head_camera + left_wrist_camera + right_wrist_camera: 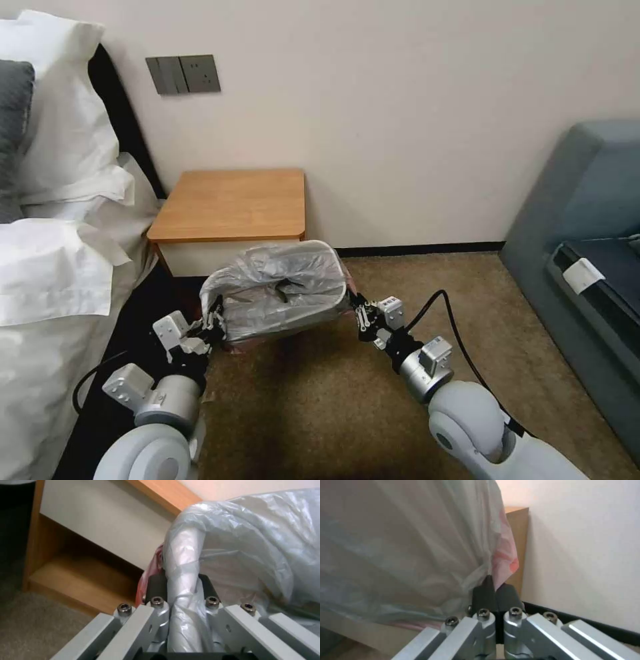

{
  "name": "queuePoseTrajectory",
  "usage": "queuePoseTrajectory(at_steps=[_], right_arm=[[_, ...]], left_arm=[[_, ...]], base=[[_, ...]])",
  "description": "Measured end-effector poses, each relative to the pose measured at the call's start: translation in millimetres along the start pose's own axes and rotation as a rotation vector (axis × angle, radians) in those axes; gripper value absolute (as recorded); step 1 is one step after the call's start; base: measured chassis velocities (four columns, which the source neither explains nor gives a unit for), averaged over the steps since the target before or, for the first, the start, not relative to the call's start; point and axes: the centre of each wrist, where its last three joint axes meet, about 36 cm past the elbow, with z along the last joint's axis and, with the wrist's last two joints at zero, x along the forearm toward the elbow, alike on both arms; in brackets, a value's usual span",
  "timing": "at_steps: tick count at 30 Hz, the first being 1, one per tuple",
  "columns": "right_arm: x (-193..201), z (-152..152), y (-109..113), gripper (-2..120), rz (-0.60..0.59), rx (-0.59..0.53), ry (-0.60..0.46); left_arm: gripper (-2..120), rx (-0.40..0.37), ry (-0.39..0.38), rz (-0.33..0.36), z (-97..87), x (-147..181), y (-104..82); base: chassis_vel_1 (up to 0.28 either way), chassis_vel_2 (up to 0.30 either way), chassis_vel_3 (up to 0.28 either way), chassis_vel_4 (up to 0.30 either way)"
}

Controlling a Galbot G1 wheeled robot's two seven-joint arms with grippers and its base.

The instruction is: Pick up the garbage bag from the table and place it over the trash can.

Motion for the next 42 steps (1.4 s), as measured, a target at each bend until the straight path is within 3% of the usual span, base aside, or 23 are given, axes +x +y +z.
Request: queuePoseTrajectory(at_steps=[22,38,40,42], right_arm=[[-14.1,29.2,-19.9,0,0.051,0.135,-0.015],[16.3,19.4,-21.7,55,-0.004,0.248,-0.073],[20.0,13.5,-25.1,69,0.006,0.264,-0.103],[20.4,9.7,-25.7,74,0.008,0.266,-0.118]], left_arm=[[7,0.012,0.020,0.007,-3.7,5.4,-4.4],[7,-0.075,0.031,-0.072,5.4,-10.3,15.6],[7,-0.113,0.032,-0.082,9.8,-12.9,17.7],[7,-0.133,0.032,-0.084,11.6,-13.7,18.5]], base=[[0.000,0.000,0.000,0.000],[0.000,0.000,0.000,0.000],[0.000,0.000,0.000,0.000],[0.000,0.000,0.000,0.000]])
